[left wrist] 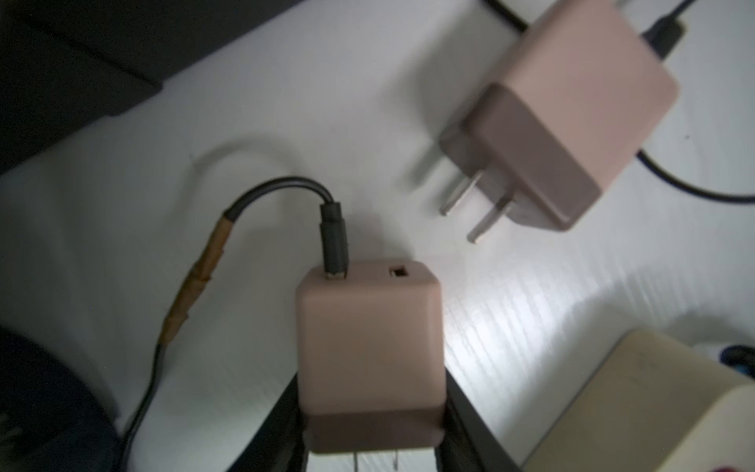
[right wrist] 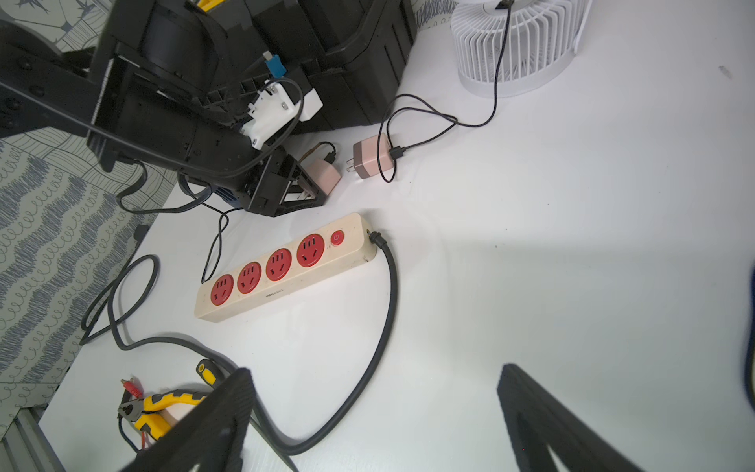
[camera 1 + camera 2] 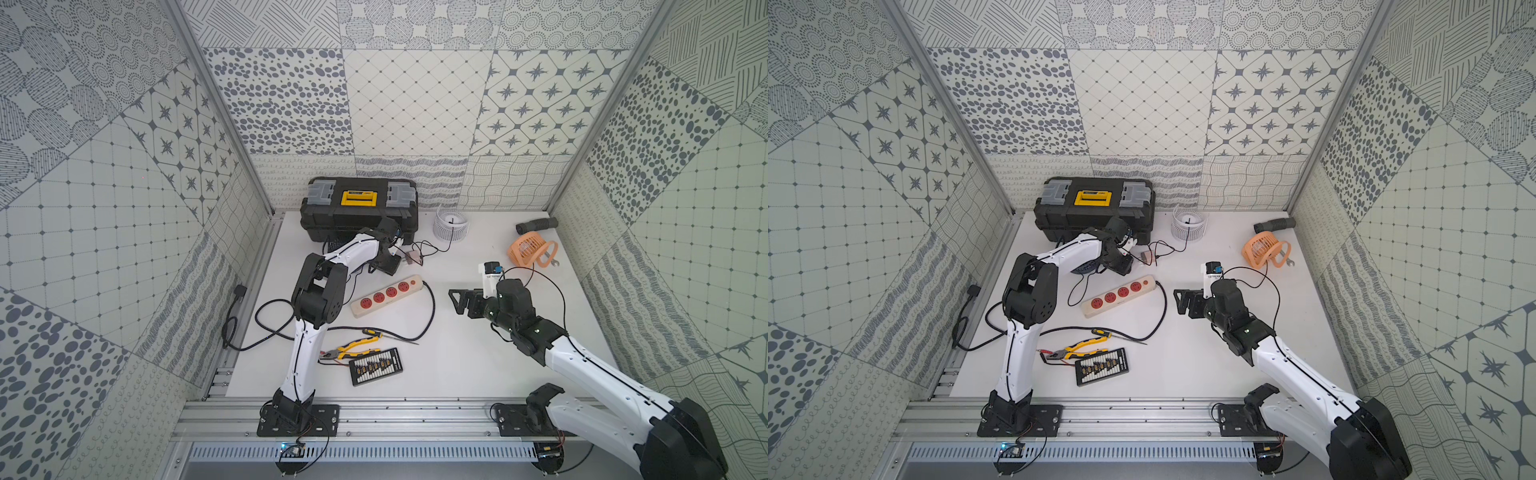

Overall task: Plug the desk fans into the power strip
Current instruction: Pick up the plug from the center of the board.

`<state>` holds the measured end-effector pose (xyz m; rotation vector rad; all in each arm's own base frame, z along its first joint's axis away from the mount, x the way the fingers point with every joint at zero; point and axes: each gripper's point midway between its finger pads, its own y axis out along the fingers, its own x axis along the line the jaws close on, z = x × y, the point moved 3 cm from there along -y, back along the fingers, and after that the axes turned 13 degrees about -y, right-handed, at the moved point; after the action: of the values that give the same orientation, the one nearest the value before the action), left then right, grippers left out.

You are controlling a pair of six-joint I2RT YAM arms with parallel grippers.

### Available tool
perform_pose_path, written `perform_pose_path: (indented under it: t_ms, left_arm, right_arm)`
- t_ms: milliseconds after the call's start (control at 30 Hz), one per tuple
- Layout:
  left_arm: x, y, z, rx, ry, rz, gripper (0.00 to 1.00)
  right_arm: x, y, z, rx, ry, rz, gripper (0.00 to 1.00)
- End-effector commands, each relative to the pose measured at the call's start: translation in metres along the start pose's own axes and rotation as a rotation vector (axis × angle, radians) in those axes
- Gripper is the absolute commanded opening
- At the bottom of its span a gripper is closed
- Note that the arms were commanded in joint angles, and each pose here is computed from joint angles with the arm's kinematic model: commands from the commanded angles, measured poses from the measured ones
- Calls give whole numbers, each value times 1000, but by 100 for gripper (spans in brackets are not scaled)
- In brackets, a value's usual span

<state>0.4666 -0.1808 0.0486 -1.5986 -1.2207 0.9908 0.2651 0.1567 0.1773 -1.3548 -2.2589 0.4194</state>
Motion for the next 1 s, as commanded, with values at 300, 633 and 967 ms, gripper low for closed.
perform_pose_path:
  t_ms: [300, 633, 967]
  left_arm:
    - [-29, -145, 36, -522, 140, 179, 33]
    - [-114, -224, 123, -849, 467, 502, 32]
    - [-157, -236, 165, -854, 632, 556, 31]
  right_arm:
    - [30, -24, -27, 56, 143, -140, 97]
    - [92, -53, -44, 305, 201, -462, 89]
    - [119, -38, -23, 466, 109, -478, 74]
